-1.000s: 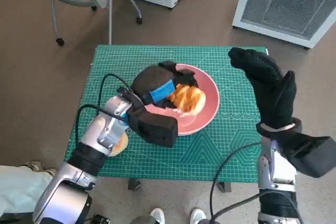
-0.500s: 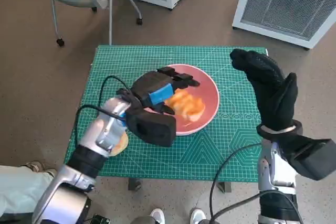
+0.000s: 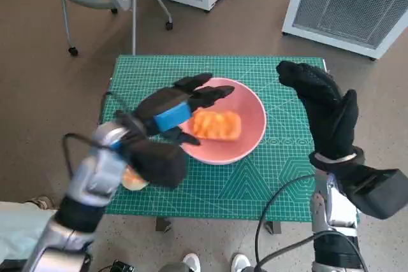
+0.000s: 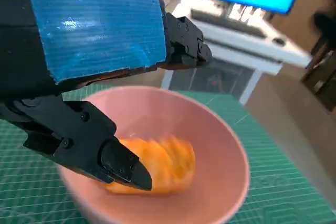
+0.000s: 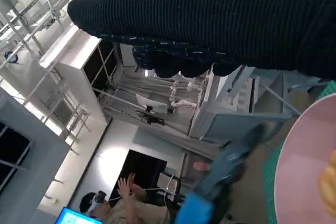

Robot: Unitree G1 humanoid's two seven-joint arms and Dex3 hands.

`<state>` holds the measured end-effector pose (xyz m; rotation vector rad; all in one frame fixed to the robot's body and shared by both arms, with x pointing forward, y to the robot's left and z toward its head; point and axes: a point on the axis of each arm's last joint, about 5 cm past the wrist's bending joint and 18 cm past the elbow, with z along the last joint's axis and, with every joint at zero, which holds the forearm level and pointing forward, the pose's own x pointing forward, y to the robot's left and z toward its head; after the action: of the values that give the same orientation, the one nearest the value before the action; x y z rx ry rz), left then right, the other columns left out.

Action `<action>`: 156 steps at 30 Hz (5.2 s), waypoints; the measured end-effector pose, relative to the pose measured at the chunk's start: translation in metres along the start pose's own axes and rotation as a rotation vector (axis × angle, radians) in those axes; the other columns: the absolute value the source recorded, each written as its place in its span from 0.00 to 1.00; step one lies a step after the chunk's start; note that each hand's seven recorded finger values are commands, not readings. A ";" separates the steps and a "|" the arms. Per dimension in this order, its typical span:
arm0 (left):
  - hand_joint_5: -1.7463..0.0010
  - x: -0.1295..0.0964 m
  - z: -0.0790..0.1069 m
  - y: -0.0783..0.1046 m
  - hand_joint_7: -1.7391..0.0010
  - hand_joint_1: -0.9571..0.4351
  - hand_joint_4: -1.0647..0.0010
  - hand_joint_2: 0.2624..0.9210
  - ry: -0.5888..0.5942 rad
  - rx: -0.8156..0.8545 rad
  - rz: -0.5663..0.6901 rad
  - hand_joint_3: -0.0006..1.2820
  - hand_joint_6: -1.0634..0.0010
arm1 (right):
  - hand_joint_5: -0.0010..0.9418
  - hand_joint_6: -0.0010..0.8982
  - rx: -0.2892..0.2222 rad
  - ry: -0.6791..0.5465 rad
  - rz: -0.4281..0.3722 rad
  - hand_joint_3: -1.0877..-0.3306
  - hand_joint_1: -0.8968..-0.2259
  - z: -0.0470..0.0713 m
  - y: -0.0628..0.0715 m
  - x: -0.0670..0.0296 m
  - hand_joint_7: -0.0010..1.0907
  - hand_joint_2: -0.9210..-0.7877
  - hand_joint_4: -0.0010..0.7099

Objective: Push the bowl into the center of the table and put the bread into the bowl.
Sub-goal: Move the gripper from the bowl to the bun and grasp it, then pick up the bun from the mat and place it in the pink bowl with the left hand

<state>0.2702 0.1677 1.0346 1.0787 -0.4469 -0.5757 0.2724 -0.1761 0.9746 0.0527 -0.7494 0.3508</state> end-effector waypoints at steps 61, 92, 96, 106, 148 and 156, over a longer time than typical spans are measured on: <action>0.99 -0.095 -0.057 -0.052 0.98 0.53 0.85 0.75 0.418 0.000 -0.259 0.01 0.69 | 0.00 0.00 0.039 0.037 0.067 0.43 0.31 -0.004 -0.005 0.0008 0.39 0.00 0.17; 0.31 -0.086 -0.072 -0.064 0.28 0.69 0.36 1.00 0.396 0.088 -0.192 0.09 0.50 | 0.02 0.00 0.039 0.052 0.087 0.42 0.32 -0.005 -0.007 -0.0009 0.37 0.00 0.23; 0.32 -0.085 -0.074 -0.062 0.27 0.69 0.36 1.00 0.400 0.080 -0.190 0.09 0.51 | 0.03 0.00 0.039 0.053 0.087 0.42 0.32 -0.005 -0.006 -0.0014 0.37 0.00 0.25; 0.33 -0.082 -0.076 -0.055 0.26 0.69 0.37 1.00 0.383 0.046 -0.187 0.10 0.51 | 0.03 0.00 0.039 0.052 0.086 0.42 0.31 -0.005 -0.006 -0.0019 0.37 0.00 0.26; 0.33 0.021 0.019 0.045 0.45 0.69 0.26 0.98 -0.128 0.086 0.278 0.01 0.32 | 0.03 0.00 0.039 0.061 0.076 0.42 0.30 -0.003 -0.009 -0.0032 0.36 0.00 0.28; 0.33 0.044 0.024 0.028 0.41 0.69 0.28 1.00 -0.136 0.035 0.174 0.02 0.37 | 0.02 0.00 0.032 0.051 0.069 0.42 0.30 0.001 -0.009 -0.0053 0.36 0.00 0.28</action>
<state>0.2957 0.1337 1.0729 1.0254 -0.6649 -0.4906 0.2710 -0.1863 0.9726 0.0484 -0.6959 0.4285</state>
